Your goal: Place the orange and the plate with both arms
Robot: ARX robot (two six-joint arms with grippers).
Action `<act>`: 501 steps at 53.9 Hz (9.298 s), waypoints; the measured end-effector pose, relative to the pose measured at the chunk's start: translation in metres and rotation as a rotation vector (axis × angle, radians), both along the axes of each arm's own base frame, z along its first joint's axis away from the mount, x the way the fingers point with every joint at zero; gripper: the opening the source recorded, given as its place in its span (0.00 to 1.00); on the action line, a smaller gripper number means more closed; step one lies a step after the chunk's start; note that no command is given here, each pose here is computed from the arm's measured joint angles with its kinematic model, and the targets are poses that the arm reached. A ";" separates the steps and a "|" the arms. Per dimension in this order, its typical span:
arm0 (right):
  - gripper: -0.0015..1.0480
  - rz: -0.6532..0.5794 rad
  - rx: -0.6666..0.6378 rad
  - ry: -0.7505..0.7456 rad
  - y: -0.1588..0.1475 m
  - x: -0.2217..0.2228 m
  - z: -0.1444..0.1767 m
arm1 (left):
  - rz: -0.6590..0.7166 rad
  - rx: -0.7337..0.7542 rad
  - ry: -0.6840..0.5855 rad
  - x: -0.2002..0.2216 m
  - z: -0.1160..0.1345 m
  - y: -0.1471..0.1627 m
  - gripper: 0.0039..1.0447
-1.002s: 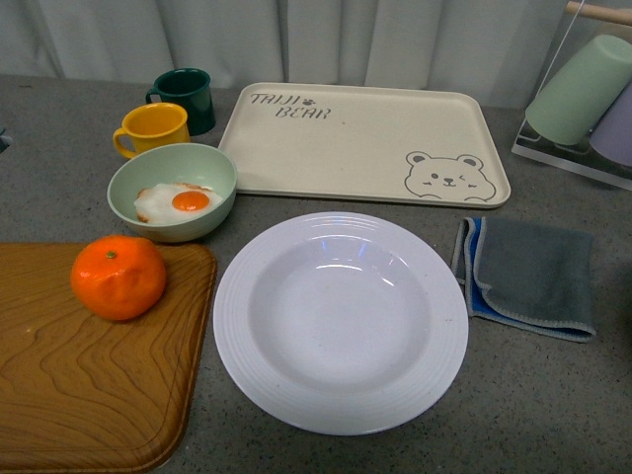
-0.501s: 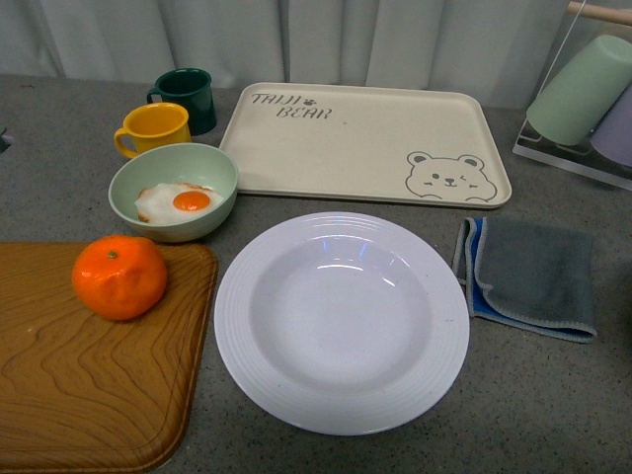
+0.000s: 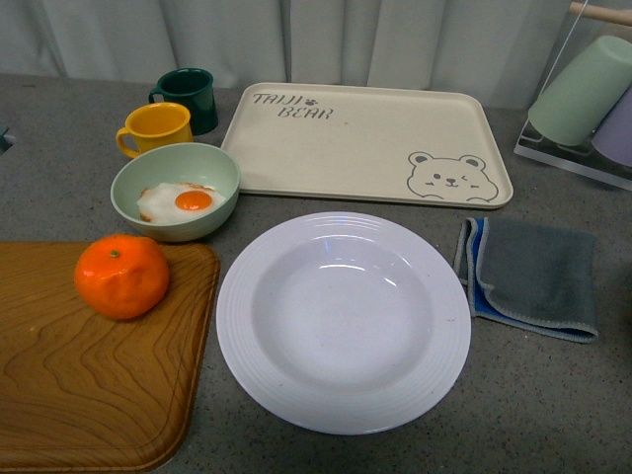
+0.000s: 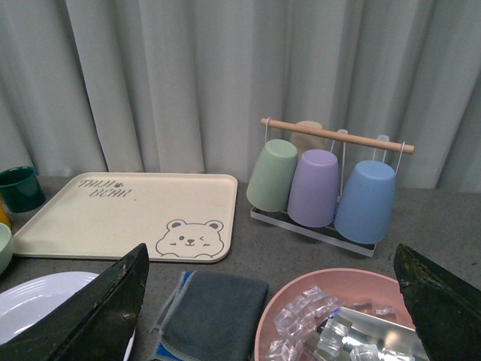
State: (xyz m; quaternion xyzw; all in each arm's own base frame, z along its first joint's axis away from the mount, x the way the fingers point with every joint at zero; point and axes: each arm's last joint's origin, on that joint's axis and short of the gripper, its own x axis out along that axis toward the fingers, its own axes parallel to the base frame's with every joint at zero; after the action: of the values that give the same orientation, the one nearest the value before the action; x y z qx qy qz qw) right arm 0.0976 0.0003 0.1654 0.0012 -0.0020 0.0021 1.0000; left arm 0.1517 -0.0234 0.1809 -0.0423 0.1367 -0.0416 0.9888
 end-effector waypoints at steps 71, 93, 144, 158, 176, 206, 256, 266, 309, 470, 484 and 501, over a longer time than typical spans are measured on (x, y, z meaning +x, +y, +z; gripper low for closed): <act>0.91 0.000 0.000 0.000 0.000 0.000 0.000 | -0.042 -0.030 0.683 0.145 -0.101 -0.020 0.65; 0.91 -0.001 0.000 0.000 0.000 0.000 0.000 | -0.084 -0.016 0.626 0.141 -0.080 -0.029 0.53; 0.91 0.000 0.000 0.000 0.000 0.000 0.000 | -0.651 0.668 0.379 0.133 -0.108 -0.170 0.52; 0.91 0.000 0.000 0.000 0.000 0.000 0.000 | -0.686 0.718 0.386 0.132 -0.115 -0.171 0.52; 0.91 0.000 0.000 0.000 0.000 0.000 0.000 | -0.734 0.729 0.387 0.128 -0.116 -0.173 0.59; 0.91 0.000 0.000 0.000 0.000 0.000 0.000 | -0.554 0.606 0.294 0.134 -0.066 -0.154 0.94; 0.91 0.000 0.000 0.000 0.000 0.000 0.000 | 0.080 0.087 -0.260 0.025 -0.019 -0.003 0.03; 0.91 0.000 0.000 0.000 0.000 0.000 0.000 | 0.081 0.085 -0.260 0.009 -0.019 0.007 0.03; 0.91 0.000 0.000 0.000 0.000 0.000 0.000 | 0.084 0.082 -0.296 -0.031 -0.008 0.023 0.03; 0.15 0.168 0.768 1.367 0.096 0.216 -0.137 | 0.082 0.081 -0.291 -0.055 -0.011 0.023 0.94; 0.09 0.233 0.791 1.319 0.094 0.219 -0.126 | 0.082 0.082 -0.291 -0.055 -0.011 0.023 0.94; 0.04 0.313 0.886 1.162 0.085 0.211 -0.120 | 0.083 0.081 -0.291 -0.055 -0.011 0.023 0.94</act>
State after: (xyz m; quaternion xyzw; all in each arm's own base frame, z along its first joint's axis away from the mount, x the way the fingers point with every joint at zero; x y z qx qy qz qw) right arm 0.3088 0.0849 0.0455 0.4052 0.5262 0.1426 0.7339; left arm 0.0967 -0.0002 0.1699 -0.0013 -0.0085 -0.0010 1.0000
